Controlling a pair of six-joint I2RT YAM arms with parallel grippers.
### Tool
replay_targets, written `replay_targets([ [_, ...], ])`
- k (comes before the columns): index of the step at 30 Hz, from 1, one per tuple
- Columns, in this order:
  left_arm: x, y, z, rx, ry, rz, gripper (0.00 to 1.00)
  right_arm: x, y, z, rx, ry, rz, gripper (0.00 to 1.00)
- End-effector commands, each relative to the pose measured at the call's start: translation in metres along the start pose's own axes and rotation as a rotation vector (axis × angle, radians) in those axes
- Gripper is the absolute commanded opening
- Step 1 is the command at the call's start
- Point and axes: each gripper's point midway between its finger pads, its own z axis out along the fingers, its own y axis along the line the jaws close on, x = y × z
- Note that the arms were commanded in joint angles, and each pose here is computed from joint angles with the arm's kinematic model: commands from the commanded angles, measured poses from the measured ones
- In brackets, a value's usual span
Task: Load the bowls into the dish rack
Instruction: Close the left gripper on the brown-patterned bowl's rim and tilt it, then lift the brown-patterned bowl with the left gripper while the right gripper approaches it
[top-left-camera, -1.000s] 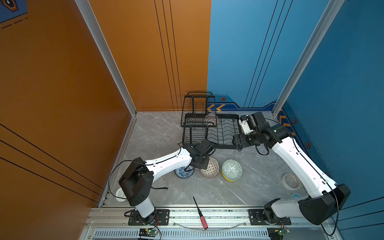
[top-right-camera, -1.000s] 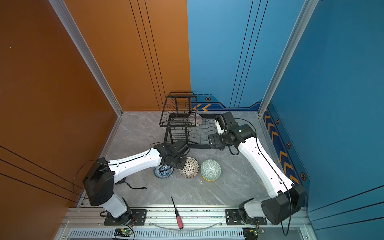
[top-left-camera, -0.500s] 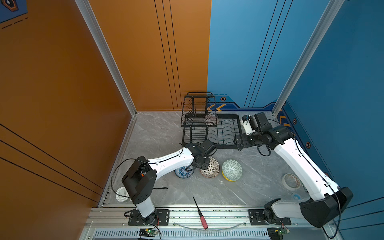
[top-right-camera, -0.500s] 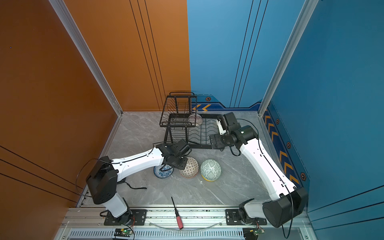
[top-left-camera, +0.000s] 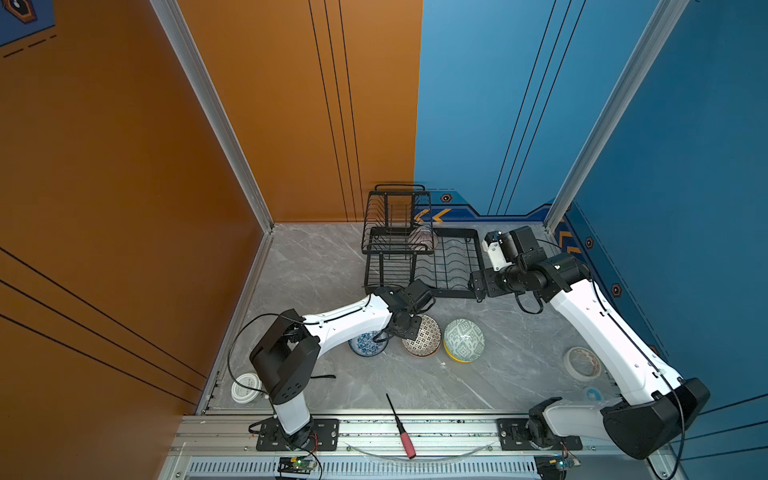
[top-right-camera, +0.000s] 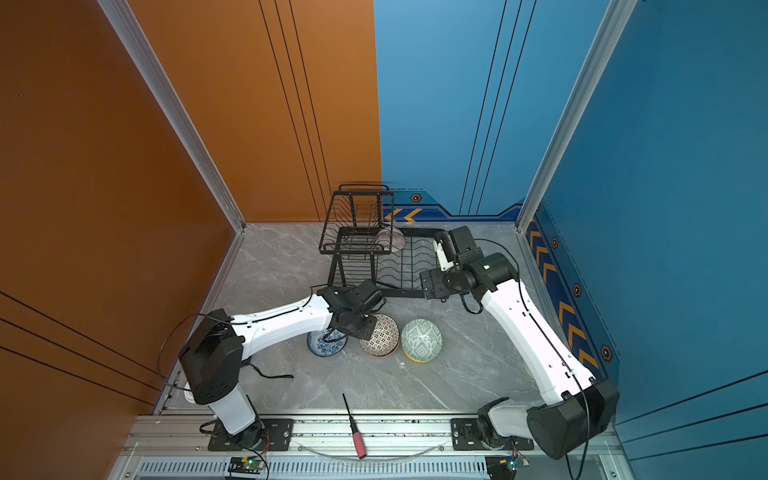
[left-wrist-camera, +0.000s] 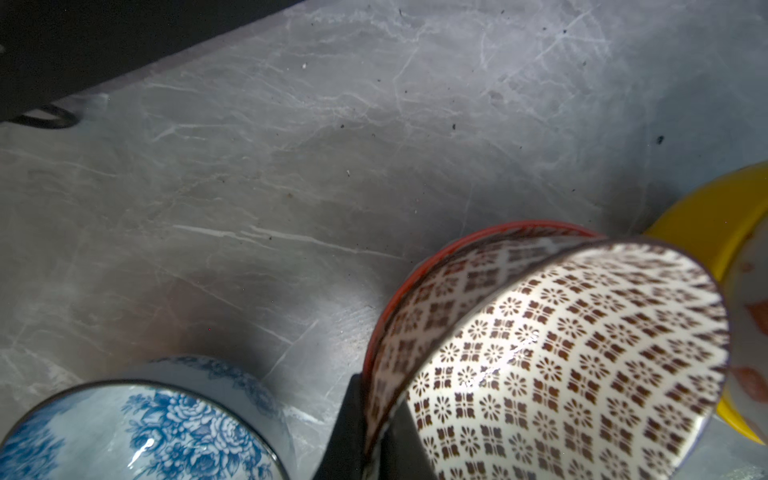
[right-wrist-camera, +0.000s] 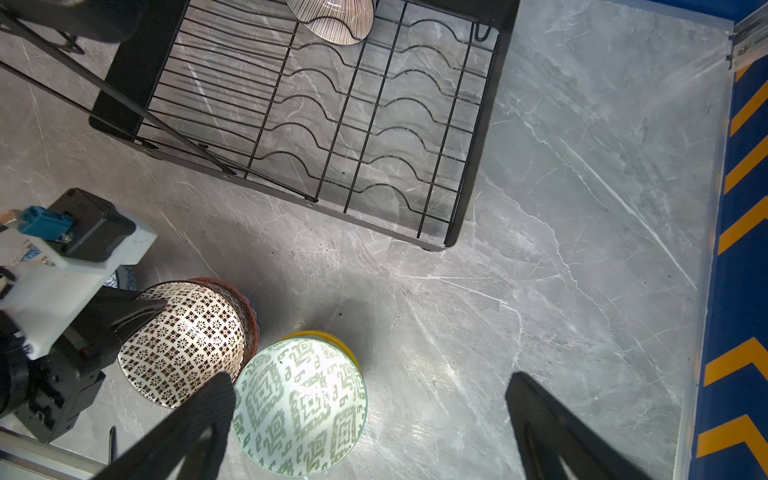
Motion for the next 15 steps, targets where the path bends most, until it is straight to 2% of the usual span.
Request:
replay_targets([
  [1, -0.009, -0.003, -0.016, -0.004, -0.035, 0.021, 0.04, -0.001, 0.0, -0.005, -0.014, -0.019, -0.011, 1.0],
  [7, -0.021, 0.001, -0.033, -0.018, -0.07, 0.024, 0.0, -0.002, 0.001, -0.008, -0.02, -0.027, -0.012, 1.0],
  [15, -0.036, 0.004, -0.06, -0.021, -0.132, 0.011, 0.0, -0.003, 0.008, -0.013, -0.061, -0.041, 0.02, 1.0],
])
